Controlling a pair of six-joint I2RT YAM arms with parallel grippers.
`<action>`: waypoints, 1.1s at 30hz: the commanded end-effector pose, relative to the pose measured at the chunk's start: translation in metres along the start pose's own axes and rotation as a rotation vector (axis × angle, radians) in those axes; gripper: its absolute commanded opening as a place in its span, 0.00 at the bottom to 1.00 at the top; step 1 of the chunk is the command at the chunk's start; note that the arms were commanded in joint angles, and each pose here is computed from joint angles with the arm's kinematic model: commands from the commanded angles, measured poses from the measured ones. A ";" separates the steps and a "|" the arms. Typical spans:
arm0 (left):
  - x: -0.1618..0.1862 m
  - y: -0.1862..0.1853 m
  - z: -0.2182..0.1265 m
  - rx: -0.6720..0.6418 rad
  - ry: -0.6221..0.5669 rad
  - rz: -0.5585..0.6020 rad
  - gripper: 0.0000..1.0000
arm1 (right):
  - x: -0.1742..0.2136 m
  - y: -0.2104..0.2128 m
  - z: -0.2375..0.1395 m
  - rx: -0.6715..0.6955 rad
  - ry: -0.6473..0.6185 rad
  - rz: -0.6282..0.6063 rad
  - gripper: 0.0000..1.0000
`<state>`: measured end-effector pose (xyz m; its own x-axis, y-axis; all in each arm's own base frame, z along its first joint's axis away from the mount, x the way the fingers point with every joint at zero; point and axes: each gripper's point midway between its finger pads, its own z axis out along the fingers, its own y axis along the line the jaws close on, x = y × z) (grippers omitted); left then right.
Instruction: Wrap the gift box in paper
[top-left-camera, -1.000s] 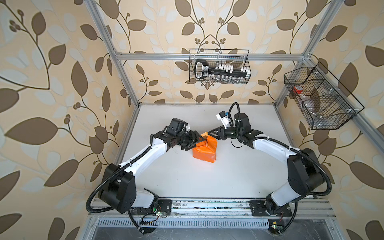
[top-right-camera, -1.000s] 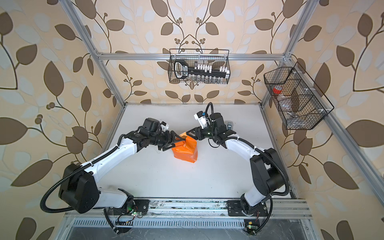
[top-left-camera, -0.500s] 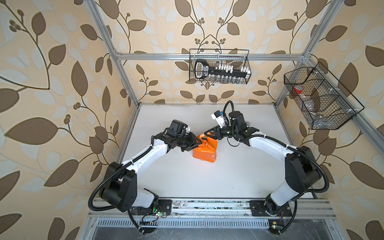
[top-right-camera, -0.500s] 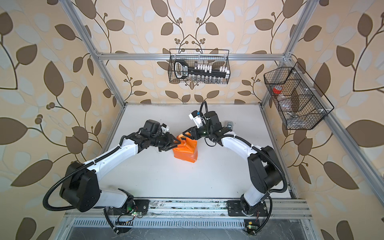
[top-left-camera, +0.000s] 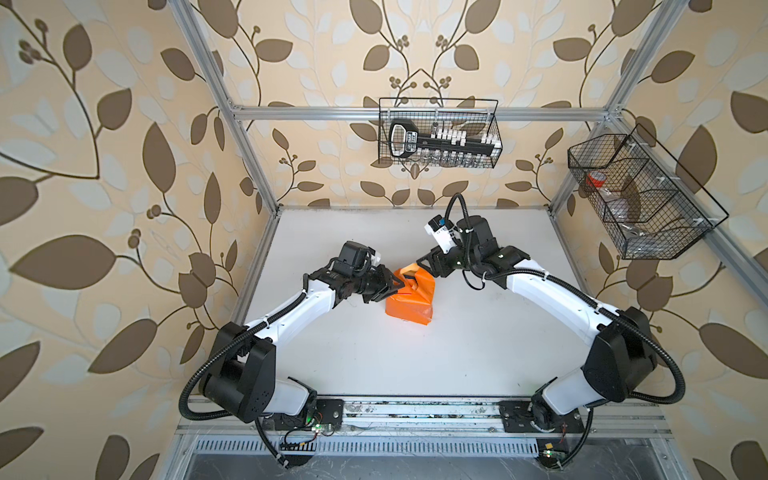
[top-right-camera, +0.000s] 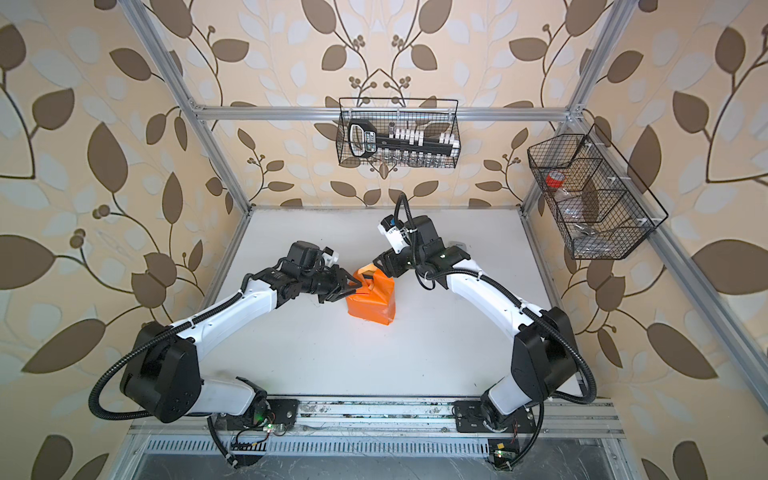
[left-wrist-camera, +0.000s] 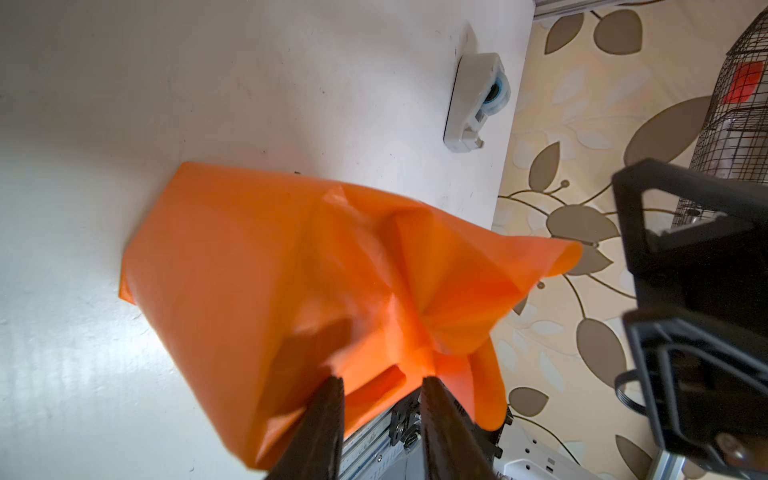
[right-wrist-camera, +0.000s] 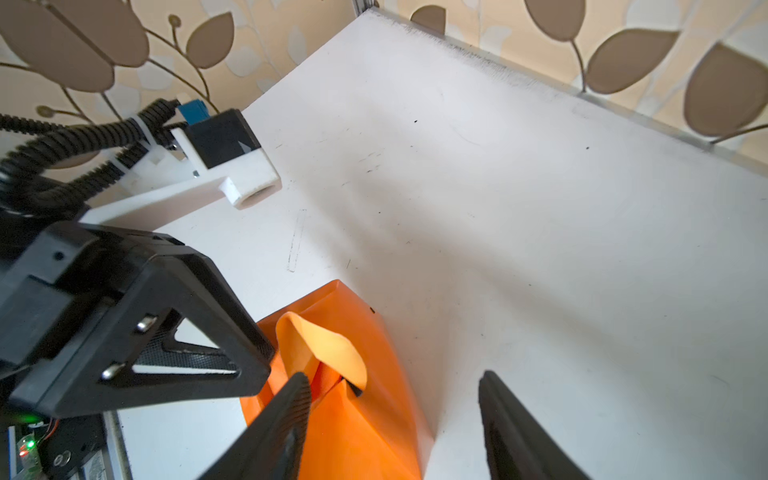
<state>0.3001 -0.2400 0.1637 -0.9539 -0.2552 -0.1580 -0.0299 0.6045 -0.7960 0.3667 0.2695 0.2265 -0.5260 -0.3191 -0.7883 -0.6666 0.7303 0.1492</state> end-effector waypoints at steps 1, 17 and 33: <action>0.007 0.019 0.007 -0.039 0.029 -0.032 0.34 | 0.013 0.009 -0.004 0.041 0.095 -0.107 0.75; 0.008 0.018 0.011 -0.021 0.044 -0.023 0.34 | 0.030 0.001 0.038 0.121 0.203 -0.061 0.84; 0.016 0.033 0.015 -0.046 0.053 -0.047 0.33 | -0.029 -0.041 0.027 0.390 -0.042 0.188 0.71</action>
<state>0.3060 -0.2463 0.1626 -0.9509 -0.2448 -0.1893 0.0150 0.5745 -0.8184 0.4068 0.2711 0.1813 -0.6630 -0.2501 -0.7056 -0.3929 0.9185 0.0436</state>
